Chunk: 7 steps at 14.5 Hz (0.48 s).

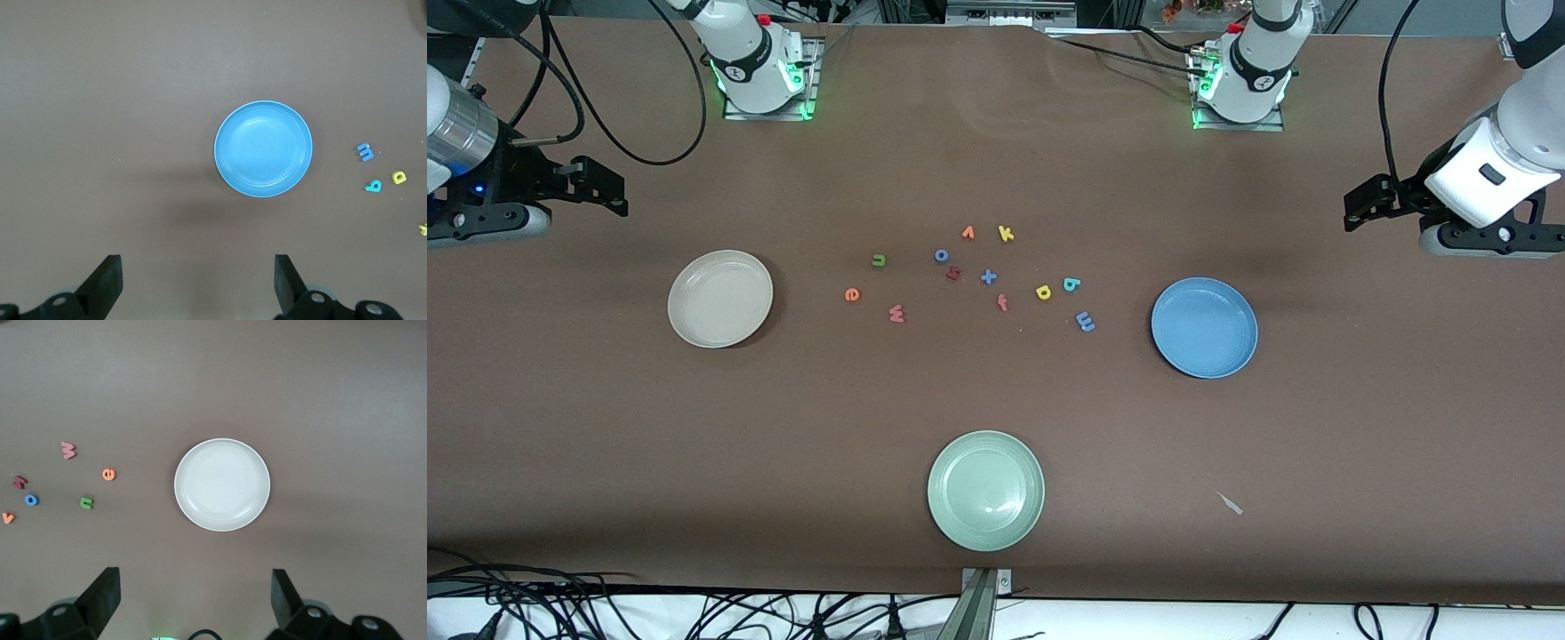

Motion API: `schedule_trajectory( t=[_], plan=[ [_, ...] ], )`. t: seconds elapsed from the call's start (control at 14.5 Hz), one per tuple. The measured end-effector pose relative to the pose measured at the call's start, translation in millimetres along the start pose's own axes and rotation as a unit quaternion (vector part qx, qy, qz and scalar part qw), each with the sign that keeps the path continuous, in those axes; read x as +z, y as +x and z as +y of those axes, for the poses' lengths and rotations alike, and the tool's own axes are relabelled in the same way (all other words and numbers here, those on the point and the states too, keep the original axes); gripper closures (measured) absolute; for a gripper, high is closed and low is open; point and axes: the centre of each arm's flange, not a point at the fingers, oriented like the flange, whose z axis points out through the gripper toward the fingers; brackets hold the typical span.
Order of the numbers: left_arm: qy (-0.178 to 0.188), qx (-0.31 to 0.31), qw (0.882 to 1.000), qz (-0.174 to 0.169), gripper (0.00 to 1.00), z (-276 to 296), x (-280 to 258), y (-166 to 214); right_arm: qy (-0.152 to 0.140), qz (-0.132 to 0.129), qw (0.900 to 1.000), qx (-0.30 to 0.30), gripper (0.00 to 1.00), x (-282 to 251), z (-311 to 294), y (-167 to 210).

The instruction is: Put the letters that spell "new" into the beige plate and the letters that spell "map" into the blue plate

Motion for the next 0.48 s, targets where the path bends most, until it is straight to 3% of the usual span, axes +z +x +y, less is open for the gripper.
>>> schedule_trajectory(
  t=[0.48],
  plan=[
    [0.0,-0.001,1.0,-0.001,0.0,-1.4,0.1,0.0,0.0,0.0,1.0,0.0,0.0,0.0,0.1,0.0]
  ],
)
